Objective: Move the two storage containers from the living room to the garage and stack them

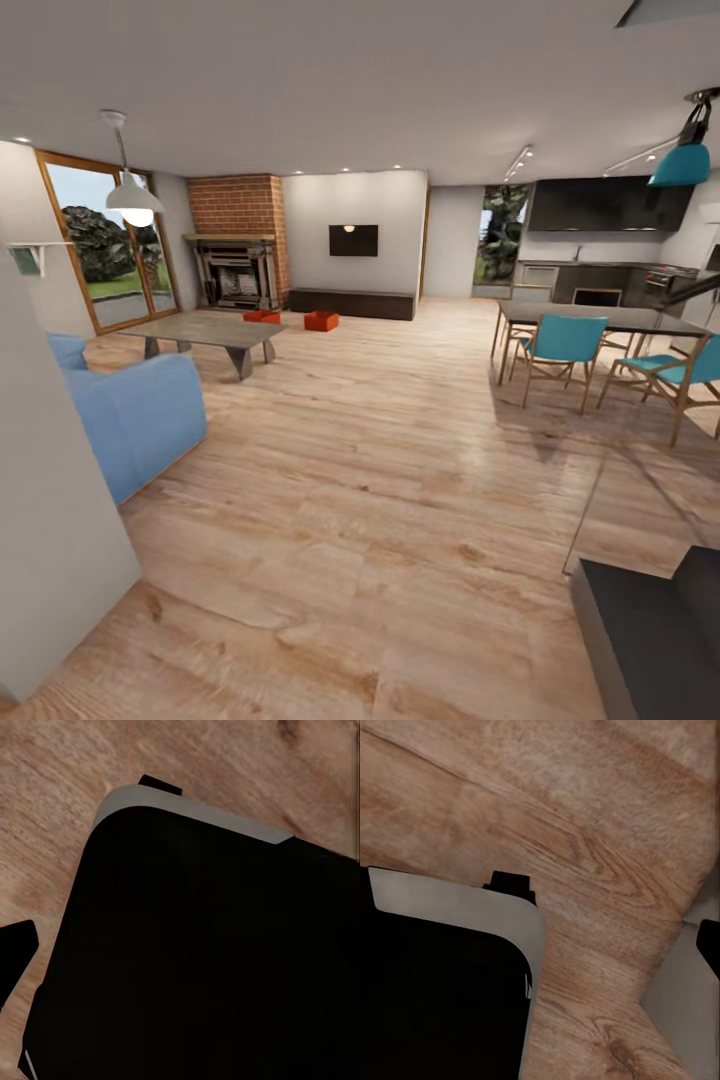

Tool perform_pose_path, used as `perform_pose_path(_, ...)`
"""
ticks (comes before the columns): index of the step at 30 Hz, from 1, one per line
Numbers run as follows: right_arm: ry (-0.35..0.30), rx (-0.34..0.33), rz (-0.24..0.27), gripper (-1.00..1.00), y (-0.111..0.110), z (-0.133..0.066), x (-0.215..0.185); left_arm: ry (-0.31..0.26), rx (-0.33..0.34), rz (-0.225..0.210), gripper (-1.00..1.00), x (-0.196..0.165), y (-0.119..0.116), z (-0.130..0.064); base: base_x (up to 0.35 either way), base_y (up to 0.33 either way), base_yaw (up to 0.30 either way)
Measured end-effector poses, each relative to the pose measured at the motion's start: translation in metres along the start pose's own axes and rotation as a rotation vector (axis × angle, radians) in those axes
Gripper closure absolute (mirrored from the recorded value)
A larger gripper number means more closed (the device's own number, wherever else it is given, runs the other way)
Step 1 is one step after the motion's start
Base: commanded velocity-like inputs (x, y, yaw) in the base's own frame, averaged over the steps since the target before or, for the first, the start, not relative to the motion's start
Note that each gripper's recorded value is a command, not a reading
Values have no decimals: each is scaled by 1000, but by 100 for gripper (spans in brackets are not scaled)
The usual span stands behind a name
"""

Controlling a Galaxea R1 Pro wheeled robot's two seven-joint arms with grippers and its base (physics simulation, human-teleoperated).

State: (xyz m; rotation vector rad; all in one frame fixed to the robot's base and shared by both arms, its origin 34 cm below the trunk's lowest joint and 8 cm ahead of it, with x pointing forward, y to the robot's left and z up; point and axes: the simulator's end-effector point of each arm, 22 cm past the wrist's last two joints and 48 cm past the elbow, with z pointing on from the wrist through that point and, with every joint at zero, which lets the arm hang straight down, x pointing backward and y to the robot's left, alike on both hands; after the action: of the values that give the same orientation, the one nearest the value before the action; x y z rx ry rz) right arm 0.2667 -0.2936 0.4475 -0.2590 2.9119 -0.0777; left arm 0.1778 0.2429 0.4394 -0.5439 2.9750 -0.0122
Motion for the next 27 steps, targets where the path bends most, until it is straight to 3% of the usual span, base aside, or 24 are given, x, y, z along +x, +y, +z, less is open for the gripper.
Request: perform_pose_path(27,-9,8,4,-100,-5,-1,3,3,8,22,-100,4,-6,0,324,0,0)
